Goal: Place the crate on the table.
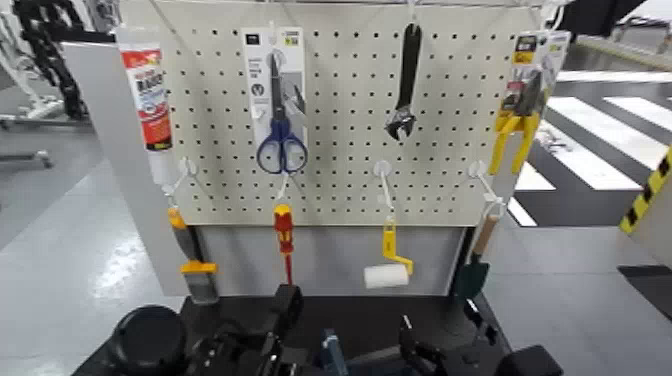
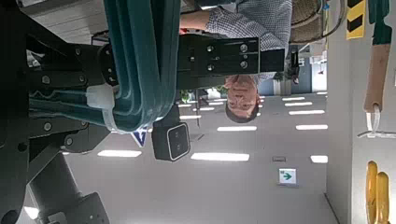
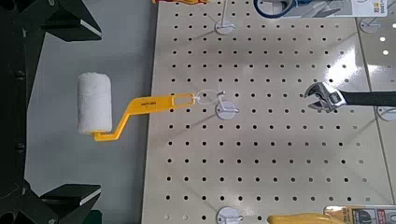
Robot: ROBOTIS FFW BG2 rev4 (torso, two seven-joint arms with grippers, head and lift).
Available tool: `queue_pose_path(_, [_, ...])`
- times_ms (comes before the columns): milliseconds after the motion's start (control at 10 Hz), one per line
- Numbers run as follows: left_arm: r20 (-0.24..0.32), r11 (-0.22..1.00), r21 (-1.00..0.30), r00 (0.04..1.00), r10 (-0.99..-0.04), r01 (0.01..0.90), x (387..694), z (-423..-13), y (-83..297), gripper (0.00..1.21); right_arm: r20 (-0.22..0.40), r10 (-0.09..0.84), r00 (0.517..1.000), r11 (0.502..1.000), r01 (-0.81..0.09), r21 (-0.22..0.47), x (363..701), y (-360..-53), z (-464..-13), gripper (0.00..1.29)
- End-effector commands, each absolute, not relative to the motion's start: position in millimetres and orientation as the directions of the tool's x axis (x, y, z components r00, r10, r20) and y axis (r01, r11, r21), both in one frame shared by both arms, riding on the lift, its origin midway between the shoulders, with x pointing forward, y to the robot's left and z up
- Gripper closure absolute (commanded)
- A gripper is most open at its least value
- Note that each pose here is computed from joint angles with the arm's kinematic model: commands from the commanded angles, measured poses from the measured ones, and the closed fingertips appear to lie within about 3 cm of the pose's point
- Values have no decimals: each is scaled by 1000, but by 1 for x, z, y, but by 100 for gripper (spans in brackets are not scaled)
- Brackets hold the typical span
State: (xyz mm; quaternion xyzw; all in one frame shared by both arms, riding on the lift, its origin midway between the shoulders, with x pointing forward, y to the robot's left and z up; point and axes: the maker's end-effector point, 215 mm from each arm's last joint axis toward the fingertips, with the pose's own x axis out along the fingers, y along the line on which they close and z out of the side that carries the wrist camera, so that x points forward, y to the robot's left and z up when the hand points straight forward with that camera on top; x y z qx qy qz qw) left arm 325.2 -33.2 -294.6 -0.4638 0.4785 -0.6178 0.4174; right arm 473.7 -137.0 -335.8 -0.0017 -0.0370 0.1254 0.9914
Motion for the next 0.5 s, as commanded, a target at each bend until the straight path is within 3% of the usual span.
queue_pose_path(100, [176,-196,-978,-221,-959,70,326,-295,-34,119,72,250,966,968,-249,-16,474,-137,-335,15])
queue_pose_path(500, [161,-182,-980,-219,-962,79,332,-296,-33,119,74,249,966,969,-248,-18,474,-137,-335,15])
